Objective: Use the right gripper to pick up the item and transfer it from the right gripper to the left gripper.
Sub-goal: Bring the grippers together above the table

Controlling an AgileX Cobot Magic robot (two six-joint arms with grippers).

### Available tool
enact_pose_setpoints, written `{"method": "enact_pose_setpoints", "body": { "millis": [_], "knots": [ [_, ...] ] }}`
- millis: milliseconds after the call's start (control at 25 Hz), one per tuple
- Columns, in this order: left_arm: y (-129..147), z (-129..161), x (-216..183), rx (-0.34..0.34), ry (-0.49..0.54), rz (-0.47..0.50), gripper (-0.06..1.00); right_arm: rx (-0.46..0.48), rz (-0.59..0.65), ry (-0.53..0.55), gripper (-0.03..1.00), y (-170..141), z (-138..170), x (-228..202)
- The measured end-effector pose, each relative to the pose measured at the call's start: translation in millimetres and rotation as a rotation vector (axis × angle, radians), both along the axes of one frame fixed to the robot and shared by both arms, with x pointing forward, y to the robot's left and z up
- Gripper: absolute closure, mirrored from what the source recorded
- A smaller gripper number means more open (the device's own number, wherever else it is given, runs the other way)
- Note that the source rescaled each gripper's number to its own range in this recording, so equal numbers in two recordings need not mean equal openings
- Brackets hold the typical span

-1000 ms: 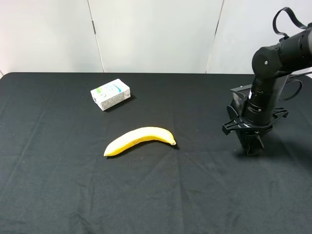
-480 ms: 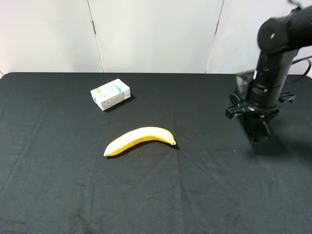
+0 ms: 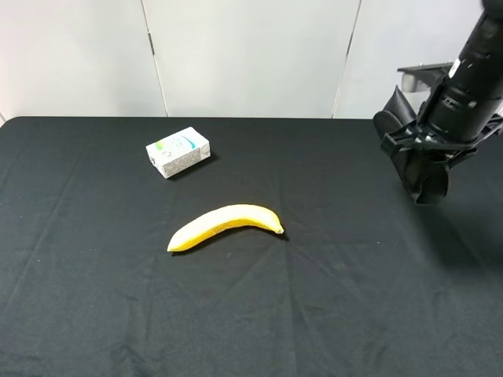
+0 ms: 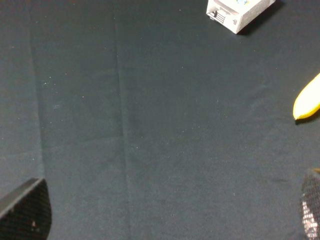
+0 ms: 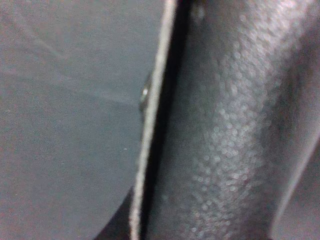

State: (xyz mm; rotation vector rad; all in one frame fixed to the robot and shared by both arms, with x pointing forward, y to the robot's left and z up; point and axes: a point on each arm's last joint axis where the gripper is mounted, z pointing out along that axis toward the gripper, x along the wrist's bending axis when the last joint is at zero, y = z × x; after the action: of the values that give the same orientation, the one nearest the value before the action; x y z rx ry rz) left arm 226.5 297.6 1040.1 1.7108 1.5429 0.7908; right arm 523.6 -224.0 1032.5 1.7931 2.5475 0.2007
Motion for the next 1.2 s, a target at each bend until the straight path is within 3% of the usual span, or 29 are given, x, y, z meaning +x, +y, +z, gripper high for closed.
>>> {"method": "enact_pose_setpoints", "body": {
  "millis": [160, 680, 960, 1200],
  "knots": [
    [0.0, 0.0, 0.0, 0.000, 0.000, 0.000, -0.04, 0.001, 0.100, -0.015, 0.95, 18.9, 12.0, -14.8],
    [0.0, 0.0, 0.0, 0.000, 0.000, 0.000, -0.04, -0.034, 0.585, -0.006, 0.95, 94.7, 13.6, -61.2],
    [-1.1, 0.0, -0.1, 0.000, -0.001, -0.015, -0.04, -0.047, 0.751, -0.021, 0.96, 103.5, 13.6, -68.2],
    [-10.1, 11.0, 9.9, 0.019, 0.068, -0.144, -0.04, -0.056, 0.876, -0.034, 0.96, 103.4, 13.5, -68.2]
  ]
}}
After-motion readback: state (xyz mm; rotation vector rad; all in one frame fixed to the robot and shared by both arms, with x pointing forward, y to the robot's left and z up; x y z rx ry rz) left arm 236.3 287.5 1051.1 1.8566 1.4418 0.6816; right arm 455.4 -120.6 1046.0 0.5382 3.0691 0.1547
